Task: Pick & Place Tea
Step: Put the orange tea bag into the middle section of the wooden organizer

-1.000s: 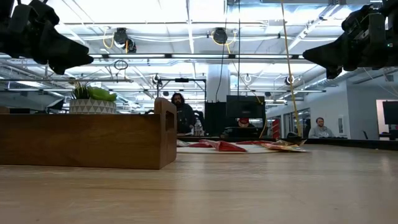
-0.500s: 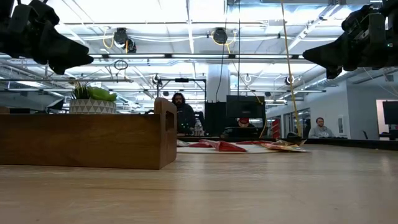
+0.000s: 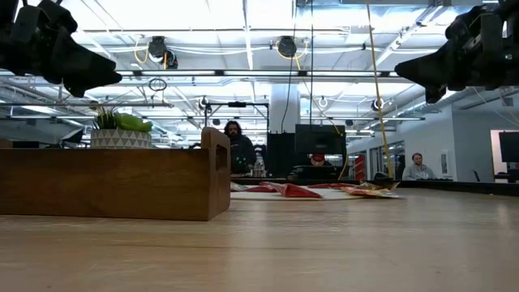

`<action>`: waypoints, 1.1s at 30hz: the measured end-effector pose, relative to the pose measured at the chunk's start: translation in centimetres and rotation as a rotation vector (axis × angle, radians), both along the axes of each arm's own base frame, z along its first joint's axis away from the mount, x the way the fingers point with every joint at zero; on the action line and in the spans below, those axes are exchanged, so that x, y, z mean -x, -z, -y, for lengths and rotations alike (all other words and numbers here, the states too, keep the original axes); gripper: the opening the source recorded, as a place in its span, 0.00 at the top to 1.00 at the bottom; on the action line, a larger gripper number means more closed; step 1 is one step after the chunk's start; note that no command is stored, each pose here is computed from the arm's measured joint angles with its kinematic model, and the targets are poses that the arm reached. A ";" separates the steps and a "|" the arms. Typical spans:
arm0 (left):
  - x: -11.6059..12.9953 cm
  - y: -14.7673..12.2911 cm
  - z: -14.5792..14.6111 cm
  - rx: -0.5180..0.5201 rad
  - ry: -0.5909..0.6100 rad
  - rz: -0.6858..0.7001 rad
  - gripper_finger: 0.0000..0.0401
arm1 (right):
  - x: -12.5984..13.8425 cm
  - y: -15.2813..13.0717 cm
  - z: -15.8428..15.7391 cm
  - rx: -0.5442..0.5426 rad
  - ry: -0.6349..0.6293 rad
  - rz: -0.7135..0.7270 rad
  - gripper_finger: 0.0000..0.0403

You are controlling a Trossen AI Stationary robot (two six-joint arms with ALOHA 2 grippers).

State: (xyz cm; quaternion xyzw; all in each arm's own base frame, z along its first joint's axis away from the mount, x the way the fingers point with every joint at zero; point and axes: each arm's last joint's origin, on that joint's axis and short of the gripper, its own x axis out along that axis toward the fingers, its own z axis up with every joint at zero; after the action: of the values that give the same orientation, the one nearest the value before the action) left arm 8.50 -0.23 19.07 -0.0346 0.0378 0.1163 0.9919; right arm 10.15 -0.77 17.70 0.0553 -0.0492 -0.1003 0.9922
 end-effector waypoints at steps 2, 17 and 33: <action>0.0 0.0 0.0 0.000 0.000 0.000 0.50 | 0.0 0.0 0.0 -0.059 -0.008 0.016 1.00; 0.0 0.0 0.0 0.000 0.000 0.000 0.50 | -0.2 -0.1 0.2 -0.043 0.053 0.019 0.99; 0.0 0.0 0.0 0.000 0.000 -0.001 0.50 | -10.5 -3.1 -2.2 0.221 0.001 -0.515 0.40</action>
State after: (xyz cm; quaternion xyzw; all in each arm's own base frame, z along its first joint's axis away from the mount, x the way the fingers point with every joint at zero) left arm 8.50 -0.23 19.05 -0.0344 0.0384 0.1164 0.9919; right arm 20.61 1.48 20.81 -0.0805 0.1938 -0.1054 0.9720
